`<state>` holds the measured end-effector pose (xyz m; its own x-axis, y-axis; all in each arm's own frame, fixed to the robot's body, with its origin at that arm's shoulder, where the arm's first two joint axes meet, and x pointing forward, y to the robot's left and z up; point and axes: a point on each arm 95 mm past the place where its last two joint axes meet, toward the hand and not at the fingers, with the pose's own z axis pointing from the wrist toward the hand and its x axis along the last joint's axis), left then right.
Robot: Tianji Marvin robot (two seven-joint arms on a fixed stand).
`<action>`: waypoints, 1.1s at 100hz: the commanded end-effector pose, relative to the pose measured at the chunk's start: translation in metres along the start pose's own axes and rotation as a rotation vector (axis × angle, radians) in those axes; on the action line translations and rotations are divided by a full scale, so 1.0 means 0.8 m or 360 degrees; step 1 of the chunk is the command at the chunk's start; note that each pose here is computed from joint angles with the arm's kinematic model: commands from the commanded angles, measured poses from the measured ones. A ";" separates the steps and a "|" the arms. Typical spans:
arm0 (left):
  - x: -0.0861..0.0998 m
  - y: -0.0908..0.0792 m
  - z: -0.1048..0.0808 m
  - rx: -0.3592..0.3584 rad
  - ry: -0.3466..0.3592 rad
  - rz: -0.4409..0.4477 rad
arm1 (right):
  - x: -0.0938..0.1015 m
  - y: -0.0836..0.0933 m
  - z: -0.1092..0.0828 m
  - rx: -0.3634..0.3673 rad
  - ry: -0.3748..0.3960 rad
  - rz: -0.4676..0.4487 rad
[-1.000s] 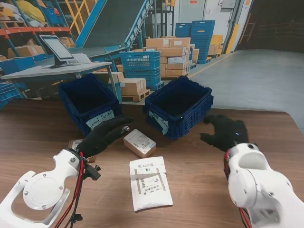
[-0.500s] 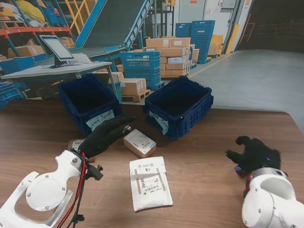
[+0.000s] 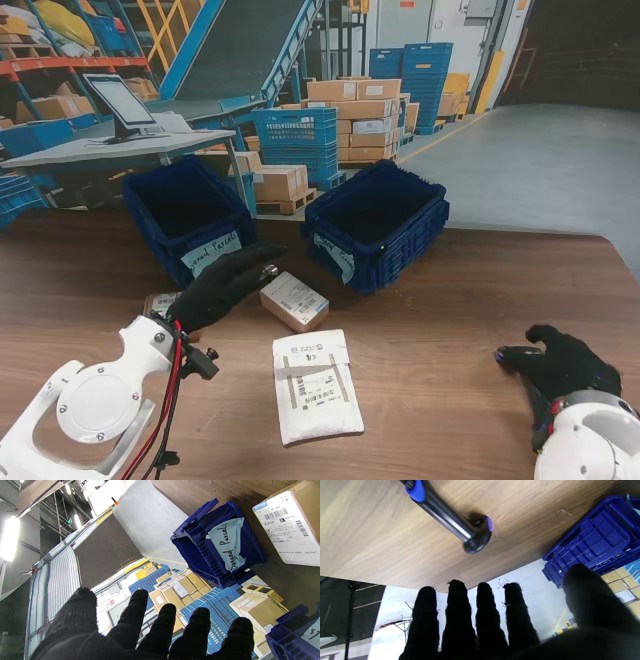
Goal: Scan and sort packages by packaging type
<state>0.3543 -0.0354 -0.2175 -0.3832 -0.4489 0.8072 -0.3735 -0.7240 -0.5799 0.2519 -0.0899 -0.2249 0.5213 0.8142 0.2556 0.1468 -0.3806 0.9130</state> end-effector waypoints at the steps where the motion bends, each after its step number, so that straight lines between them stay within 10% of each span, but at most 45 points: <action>1: 0.007 0.005 0.002 -0.0047 0.0013 0.0000 | -0.012 -0.010 -0.003 0.0056 -0.0057 -0.0017; 110: 0.019 0.011 0.014 -0.0072 -0.0002 0.0026 | -0.088 -0.064 0.036 0.0247 -0.0252 0.0014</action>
<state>0.3567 -0.0521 -0.2082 -0.3885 -0.4695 0.7929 -0.3850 -0.6991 -0.6026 0.2312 -0.1397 -0.2932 0.6489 0.7325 0.2058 0.2376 -0.4520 0.8598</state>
